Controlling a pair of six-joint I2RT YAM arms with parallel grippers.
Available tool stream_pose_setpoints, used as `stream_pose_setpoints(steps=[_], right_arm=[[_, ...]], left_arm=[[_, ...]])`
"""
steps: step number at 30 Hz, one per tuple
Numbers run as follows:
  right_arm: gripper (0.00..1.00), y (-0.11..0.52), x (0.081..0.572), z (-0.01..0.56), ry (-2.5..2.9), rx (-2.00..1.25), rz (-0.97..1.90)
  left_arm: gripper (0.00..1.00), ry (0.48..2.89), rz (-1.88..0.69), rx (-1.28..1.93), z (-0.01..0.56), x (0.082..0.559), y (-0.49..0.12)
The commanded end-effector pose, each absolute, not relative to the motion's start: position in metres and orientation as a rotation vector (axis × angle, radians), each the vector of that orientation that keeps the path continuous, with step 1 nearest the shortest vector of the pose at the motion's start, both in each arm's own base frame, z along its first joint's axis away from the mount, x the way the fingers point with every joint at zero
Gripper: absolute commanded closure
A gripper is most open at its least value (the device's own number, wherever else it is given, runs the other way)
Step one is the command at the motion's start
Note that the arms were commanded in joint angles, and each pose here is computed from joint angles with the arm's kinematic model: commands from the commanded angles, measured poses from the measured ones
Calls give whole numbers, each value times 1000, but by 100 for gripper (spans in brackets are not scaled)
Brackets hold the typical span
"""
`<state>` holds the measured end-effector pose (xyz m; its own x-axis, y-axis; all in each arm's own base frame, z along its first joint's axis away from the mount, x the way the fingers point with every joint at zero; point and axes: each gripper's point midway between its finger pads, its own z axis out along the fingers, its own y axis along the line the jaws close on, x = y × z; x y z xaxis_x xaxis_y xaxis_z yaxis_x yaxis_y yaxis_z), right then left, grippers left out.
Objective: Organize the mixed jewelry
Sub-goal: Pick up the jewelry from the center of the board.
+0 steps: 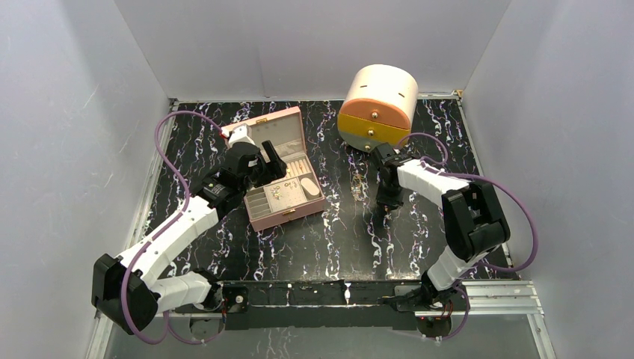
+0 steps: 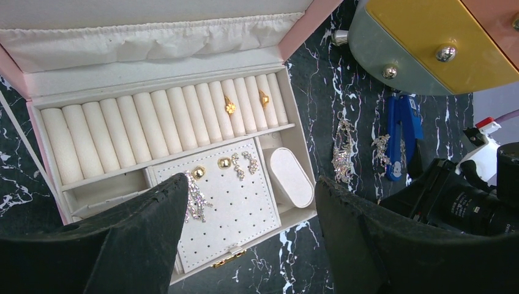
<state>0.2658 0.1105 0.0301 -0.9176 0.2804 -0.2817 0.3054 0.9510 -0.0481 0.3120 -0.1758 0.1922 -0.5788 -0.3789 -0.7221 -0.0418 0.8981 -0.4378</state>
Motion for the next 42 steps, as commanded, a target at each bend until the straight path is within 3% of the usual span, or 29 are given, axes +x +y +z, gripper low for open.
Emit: stream_pose_setpoints(steps=[1,13,20,28,42], right_arm=[[76,113,282,34,2789,381,-111],[77,110,289,29,2790,315,-157],[84,108,288,31,2789,303,-165],[78,107,295,40,2763,295,-172],[83,107,296,36,2770,272,-175]], left_arm=[[27,2134,-477,-315,198,313,-174],[27,2141,-478,-325,196,312,-173],[27,2144,-482,-335,195,311,-174],[28,2144,-492,-335,195,312,-176],[28,2151,-488,-337,195,311,-175]])
